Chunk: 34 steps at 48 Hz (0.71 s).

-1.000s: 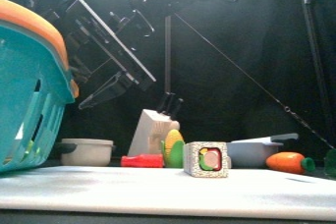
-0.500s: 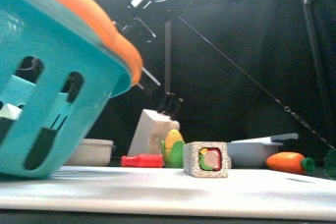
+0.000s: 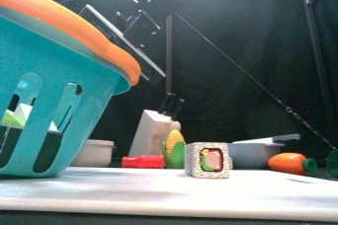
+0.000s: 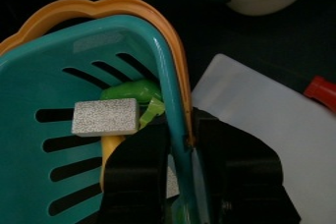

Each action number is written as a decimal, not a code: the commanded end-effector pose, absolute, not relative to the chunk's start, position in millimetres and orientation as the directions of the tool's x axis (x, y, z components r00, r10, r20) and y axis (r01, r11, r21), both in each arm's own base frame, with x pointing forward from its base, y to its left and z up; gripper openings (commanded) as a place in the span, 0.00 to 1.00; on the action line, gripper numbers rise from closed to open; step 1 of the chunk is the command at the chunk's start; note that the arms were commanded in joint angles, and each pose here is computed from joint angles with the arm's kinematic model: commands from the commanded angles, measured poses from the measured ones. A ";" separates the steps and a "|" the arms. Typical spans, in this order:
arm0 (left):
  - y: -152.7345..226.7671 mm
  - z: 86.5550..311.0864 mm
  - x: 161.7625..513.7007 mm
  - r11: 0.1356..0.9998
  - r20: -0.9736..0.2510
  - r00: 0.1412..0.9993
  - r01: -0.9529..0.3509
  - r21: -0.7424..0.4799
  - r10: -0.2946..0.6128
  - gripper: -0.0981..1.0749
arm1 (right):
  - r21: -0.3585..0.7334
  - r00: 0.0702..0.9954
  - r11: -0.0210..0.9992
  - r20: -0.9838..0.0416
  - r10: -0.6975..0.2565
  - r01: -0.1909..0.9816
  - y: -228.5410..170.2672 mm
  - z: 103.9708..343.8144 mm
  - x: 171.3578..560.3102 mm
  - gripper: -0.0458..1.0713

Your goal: Place eggplant in pot

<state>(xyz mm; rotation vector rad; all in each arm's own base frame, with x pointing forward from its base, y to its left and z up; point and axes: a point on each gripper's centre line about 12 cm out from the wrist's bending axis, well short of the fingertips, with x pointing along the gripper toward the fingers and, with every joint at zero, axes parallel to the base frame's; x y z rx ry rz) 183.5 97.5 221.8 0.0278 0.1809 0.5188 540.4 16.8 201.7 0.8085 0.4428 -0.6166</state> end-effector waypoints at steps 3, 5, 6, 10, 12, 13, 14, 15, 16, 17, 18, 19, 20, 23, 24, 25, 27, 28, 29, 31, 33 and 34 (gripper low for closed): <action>97.7 227.2 186.0 0.870 -0.150 0.857 -0.488 0.073 0.493 0.81 | 0.599 0.791 0.522 -0.516 -0.329 0.607 14.3 248.0 535.6 0.41; 97.7 227.2 186.0 0.870 -0.150 0.857 -0.488 0.073 0.493 0.81 | 0.605 0.796 0.521 -0.509 -0.328 0.602 14.2 252.7 534.9 0.41; 97.5 227.8 186.4 0.871 -0.148 0.858 -0.486 0.073 0.492 0.81 | 0.608 0.800 0.524 -0.502 -0.327 0.596 14.1 256.2 534.2 0.41; 97.7 227.2 186.0 0.870 -0.150 0.857 -0.488 0.073 0.493 0.81 | 0.619 0.810 0.525 -0.487 -0.326 0.584 14.5 266.6 531.0 0.41; 97.7 227.2 186.0 0.870 -0.150 0.857 -0.488 0.071 0.493 0.81 | 0.623 0.811 0.522 -0.485 -0.327 0.583 14.0 270.4 528.3 0.41; 97.7 227.2 186.0 0.870 -0.150 0.857 -0.488 0.073 0.493 0.81 | 0.624 0.810 0.519 -0.486 -0.327 0.584 13.2 270.7 527.4 0.41; 97.7 227.2 186.0 0.870 -0.150 0.857 -0.488 0.073 0.493 0.81 | 0.624 0.809 0.517 -0.487 -0.328 0.586 13.0 271.0 526.5 0.41; 97.7 227.2 186.0 0.870 -0.150 0.857 -0.488 0.073 0.493 0.81 | 0.626 0.810 0.516 -0.486 -0.328 0.584 12.2 272.1 525.9 0.41; 97.7 227.2 186.0 0.870 -0.150 0.857 -0.488 0.073 0.493 0.81 | 0.627 0.810 0.514 -0.487 -0.327 0.585 12.2 272.4 525.1 0.41; 97.7 227.2 186.0 0.870 -0.150 0.857 -0.488 0.073 0.493 0.81 | 0.629 0.810 0.511 -0.486 -0.329 0.585 11.3 273.8 524.5 0.41; 97.7 227.2 186.0 0.870 -0.150 0.857 -0.488 0.073 0.493 0.81 | 0.631 0.810 0.510 -0.485 -0.329 0.585 11.3 274.6 524.3 0.41; 97.7 227.2 186.0 0.870 -0.150 0.857 -0.488 0.073 0.493 0.81 | 0.633 0.813 0.510 -0.482 -0.327 0.581 11.4 276.2 523.9 0.41; 97.4 227.2 186.1 0.871 -0.150 0.858 -0.486 0.073 0.492 0.81 | 0.632 0.812 0.511 -0.482 -0.329 0.582 11.2 276.2 523.8 0.41; 97.7 227.2 186.0 0.870 -0.150 0.857 -0.488 0.073 0.493 0.81 | 0.633 0.812 0.509 -0.482 -0.331 0.583 9.5 277.4 522.8 0.41; 97.7 227.2 186.0 0.870 -0.150 0.857 -0.488 0.071 0.493 0.81 | 0.633 0.812 0.510 -0.480 -0.331 0.583 8.8 277.7 522.5 0.41; 97.4 227.2 186.1 0.871 -0.150 0.858 -0.487 0.071 0.492 0.81 | 0.634 0.812 0.509 -0.481 -0.331 0.583 8.8 277.9 522.1 0.41; 97.7 227.2 186.0 0.870 -0.150 0.857 -0.488 0.070 0.493 0.81 | 0.633 0.810 0.506 -0.483 -0.333 0.586 7.1 277.8 520.6 0.41; 97.4 227.0 186.1 0.871 -0.151 0.858 -0.487 0.070 0.491 0.81 | 0.635 0.811 0.506 -0.482 -0.332 0.584 6.5 278.4 520.0 0.41; 97.3 226.4 185.9 0.871 -0.153 0.857 -0.487 0.070 0.491 0.81 | 0.636 0.811 0.504 -0.482 -0.333 0.585 4.9 279.0 518.8 0.41; 96.7 226.7 186.4 0.873 -0.154 0.859 -0.483 0.070 0.488 0.81 | 0.639 0.811 0.501 -0.479 -0.335 0.584 2.3 282.0 515.5 0.41; 96.0 226.1 186.7 0.875 -0.159 0.861 -0.479 0.069 0.484 0.81 | 0.639 0.811 0.500 -0.478 -0.337 0.584 0.6 283.5 512.6 0.41; 96.0 226.1 186.7 0.875 -0.159 0.861 -0.479 0.069 0.484 0.81 | 0.641 0.812 0.499 -0.476 -0.337 0.583 -0.2 284.9 511.2 0.41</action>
